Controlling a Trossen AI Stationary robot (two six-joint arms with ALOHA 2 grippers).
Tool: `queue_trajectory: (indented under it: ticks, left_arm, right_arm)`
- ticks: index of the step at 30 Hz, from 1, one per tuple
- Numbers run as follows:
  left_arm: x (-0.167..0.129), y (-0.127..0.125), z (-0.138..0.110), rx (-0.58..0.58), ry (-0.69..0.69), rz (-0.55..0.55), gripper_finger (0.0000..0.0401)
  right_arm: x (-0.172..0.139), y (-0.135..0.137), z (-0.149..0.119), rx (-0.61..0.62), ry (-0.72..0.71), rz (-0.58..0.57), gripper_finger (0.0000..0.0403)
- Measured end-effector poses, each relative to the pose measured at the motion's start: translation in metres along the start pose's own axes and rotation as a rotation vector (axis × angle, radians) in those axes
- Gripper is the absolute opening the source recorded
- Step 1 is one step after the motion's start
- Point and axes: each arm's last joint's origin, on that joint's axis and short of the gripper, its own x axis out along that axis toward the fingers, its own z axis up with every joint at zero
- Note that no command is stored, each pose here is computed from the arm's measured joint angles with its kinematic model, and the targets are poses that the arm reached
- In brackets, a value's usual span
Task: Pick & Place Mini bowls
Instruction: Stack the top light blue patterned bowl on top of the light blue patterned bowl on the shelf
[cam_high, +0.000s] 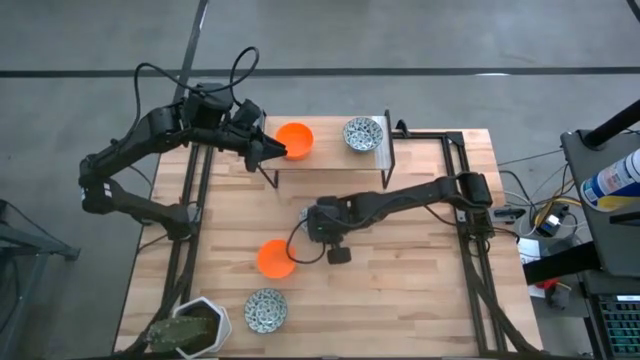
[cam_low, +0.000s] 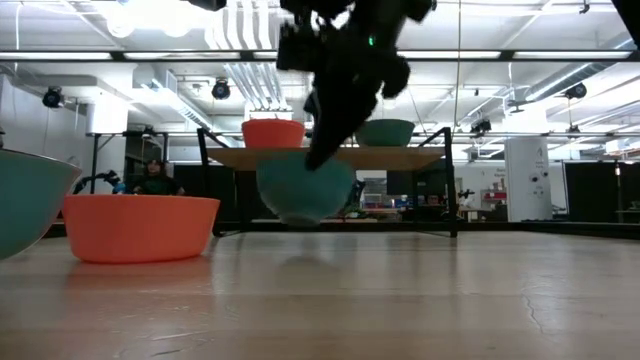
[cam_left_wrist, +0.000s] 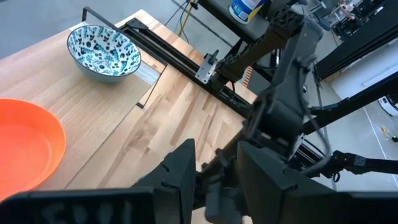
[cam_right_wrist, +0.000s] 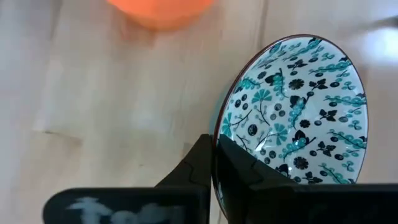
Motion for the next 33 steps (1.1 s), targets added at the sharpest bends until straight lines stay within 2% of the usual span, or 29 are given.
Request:
queue_trajectory:
  ticks: [12, 19, 33]
  left_arm:
    - [0.0, 0.0, 0.0, 0.001, -0.002, -0.001, 0.0112]
    - [0.0, 0.0, 0.0, 0.003, -0.002, -0.001, 0.0112]
    - [0.0, 0.0, 0.0, 0.026, -0.003, -0.001, 0.0112]
  right_arm:
    - [-0.044, 0.005, 0.021, -0.003, 0.043, -0.023, 0.0011]
    - [-0.08, 0.012, 0.035, -0.001, 0.036, -0.023, 0.0011]
    - [-0.145, -0.002, 0.044, 0.096, 0.03, -0.228, 0.0011]
